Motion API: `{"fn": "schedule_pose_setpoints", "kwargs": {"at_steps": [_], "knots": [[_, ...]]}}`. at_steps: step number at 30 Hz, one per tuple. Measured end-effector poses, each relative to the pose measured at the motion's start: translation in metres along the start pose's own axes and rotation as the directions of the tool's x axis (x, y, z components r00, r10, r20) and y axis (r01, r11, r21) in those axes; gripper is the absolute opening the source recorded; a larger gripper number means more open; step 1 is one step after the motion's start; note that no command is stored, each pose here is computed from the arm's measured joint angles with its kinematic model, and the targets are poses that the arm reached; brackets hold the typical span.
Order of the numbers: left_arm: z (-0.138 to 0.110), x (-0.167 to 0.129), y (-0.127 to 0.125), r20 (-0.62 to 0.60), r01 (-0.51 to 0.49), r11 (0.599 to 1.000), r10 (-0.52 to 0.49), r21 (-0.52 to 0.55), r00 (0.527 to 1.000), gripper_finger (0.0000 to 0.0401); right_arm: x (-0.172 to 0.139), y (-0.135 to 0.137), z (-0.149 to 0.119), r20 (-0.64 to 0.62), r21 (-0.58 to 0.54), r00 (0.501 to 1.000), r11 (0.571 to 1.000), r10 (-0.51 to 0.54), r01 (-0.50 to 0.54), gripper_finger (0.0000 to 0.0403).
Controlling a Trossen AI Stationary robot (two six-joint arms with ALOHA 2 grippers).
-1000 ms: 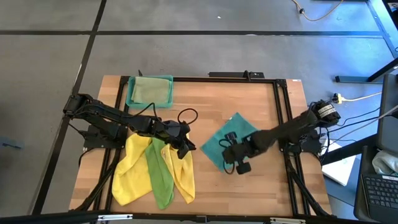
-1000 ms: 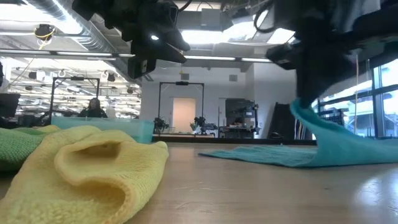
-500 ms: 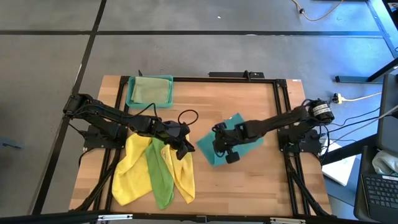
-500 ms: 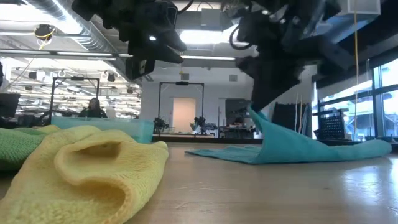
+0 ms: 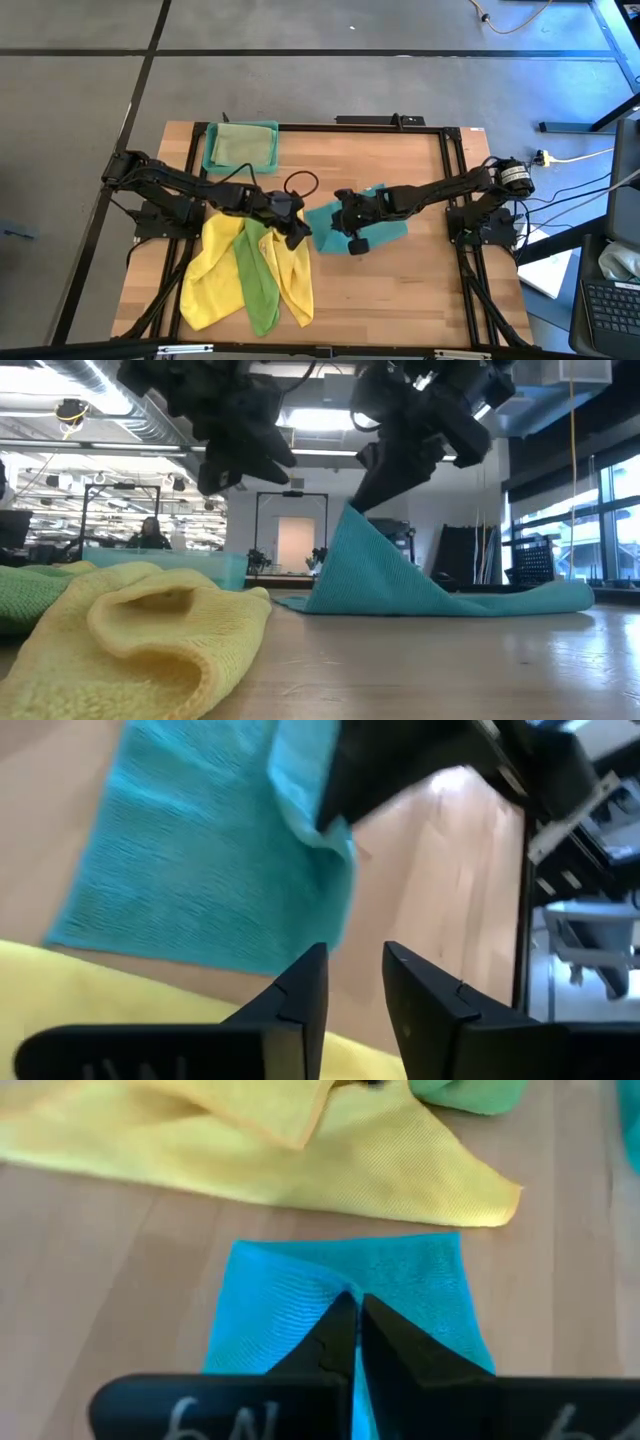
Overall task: Fold microfiber towels
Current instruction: Fold the blue microfiber cloth
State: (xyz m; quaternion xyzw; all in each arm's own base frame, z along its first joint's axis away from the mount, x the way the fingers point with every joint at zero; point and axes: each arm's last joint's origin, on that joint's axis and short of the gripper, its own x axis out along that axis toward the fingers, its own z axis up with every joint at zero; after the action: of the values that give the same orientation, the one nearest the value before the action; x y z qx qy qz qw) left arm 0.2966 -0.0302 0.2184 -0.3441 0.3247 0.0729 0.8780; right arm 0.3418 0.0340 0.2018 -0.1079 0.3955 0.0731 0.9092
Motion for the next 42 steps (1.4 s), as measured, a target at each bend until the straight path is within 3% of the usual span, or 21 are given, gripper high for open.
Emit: {"fn": "schedule_pose_setpoints", "kwargs": {"at_steps": [10,20,24,29,35,42], "knots": [[0.021,-0.001,0.007,0.084,0.075,0.997,-0.072,-0.034,0.994,0.0155,-0.001,-0.002,0.01,0.103,0.052,0.994,0.999,-0.022,0.017,0.002],[0.009,0.02,0.01,-0.002,0.068,0.996,-0.068,-0.049,0.998,0.0175,-0.001,-0.005,0.012,0.126,0.081,0.991,0.996,-0.042,0.032,0.003],[0.005,0.024,0.01,-0.015,0.056,0.996,-0.057,-0.072,0.998,0.0177,-0.001,-0.011,0.012,0.136,0.109,0.989,0.993,-0.064,0.05,0.0067],[0.005,0.024,0.01,-0.004,0.041,0.998,-0.041,-0.053,0.999,0.0175,-0.002,-0.018,0.014,0.155,0.19,0.985,0.981,-0.075,0.044,0.014],[0.008,0.024,0.015,0.001,0.023,0.998,-0.023,-0.061,1.0,0.0175,-0.012,-0.022,0.033,0.186,0.191,0.979,0.98,-0.084,0.048,0.0212],[0.011,0.022,0.024,-0.05,0.01,0.998,-0.014,-0.069,0.999,0.0174,-0.034,-0.032,0.043,-0.064,0.341,0.975,0.914,-0.211,0.22,0.0221]]}}
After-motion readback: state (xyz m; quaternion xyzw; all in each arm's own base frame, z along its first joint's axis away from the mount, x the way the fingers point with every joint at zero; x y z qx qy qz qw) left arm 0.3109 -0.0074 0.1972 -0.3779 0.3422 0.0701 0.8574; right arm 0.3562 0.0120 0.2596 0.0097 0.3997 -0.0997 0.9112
